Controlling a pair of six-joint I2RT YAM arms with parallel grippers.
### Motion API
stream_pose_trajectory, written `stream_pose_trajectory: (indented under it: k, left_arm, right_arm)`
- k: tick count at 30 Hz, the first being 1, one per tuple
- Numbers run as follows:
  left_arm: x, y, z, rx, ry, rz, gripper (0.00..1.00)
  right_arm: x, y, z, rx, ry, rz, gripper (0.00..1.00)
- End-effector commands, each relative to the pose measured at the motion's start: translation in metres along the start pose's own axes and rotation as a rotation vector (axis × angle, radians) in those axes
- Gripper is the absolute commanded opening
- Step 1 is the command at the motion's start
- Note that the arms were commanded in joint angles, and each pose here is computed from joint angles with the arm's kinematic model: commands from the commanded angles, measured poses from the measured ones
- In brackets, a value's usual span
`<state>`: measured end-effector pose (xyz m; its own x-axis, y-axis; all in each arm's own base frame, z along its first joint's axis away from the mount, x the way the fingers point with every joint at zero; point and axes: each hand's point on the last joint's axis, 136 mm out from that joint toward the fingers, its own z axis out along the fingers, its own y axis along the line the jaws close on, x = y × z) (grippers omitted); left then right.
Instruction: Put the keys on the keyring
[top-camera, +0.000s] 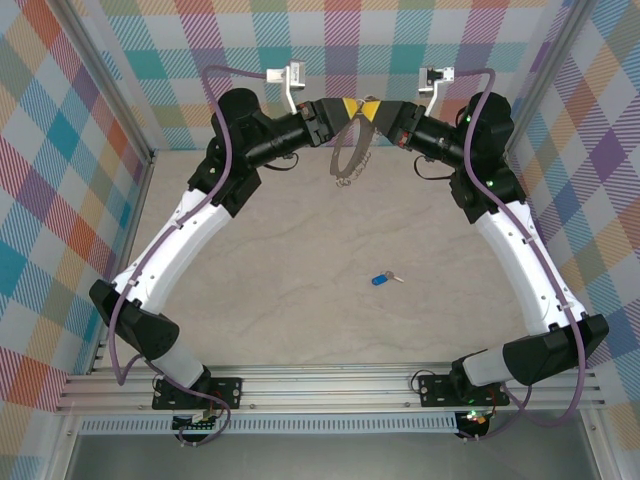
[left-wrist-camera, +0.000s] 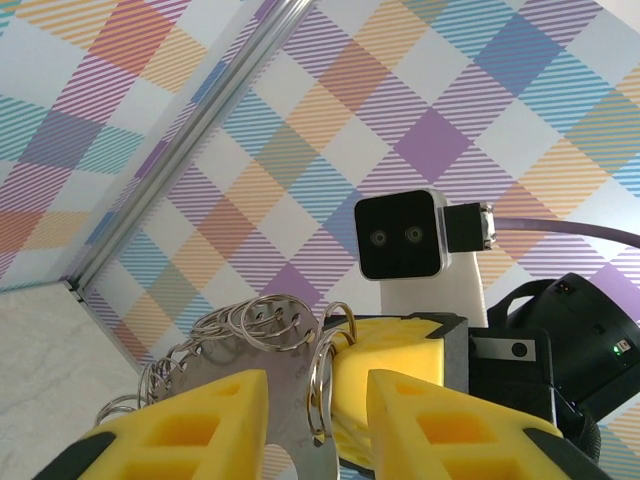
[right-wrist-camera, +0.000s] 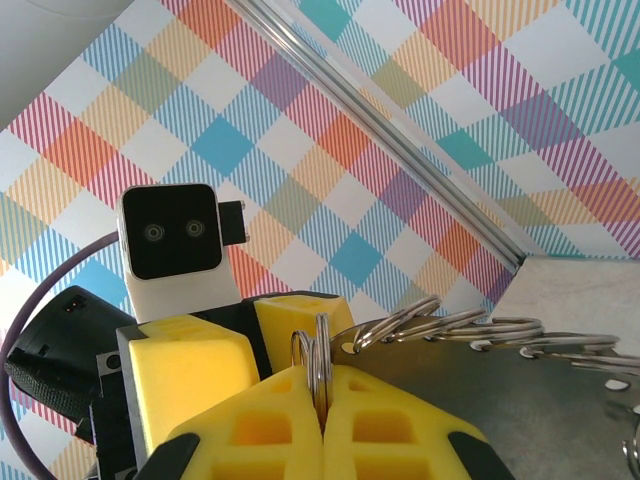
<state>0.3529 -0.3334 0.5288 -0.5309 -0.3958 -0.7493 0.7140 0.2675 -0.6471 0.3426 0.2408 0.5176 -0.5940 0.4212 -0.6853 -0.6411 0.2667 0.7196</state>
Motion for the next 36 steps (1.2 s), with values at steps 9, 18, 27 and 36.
stream_pose_trajectory:
  k: [9,18,27,36]
  left_arm:
    - [-0.011,-0.01,0.002,0.052,-0.031,0.021,0.24]
    - [-0.012,-0.011,0.003,0.058,-0.034,0.025,0.09]
    - [-0.014,-0.013,0.005,0.069,-0.037,0.024,0.0]
    - [-0.017,-0.01,0.004,0.045,-0.055,0.031,0.0]
  right_arm:
    - [-0.009,0.021,-0.006,-0.054,-0.024,-0.06,0.0]
    - [-0.01,0.021,-0.005,-0.058,-0.022,-0.058,0.0]
    - [-0.01,0.021,-0.006,-0.057,-0.024,-0.057,0.0]
    - [-0.018,0.01,-0.019,0.001,-0.061,-0.041,0.64]
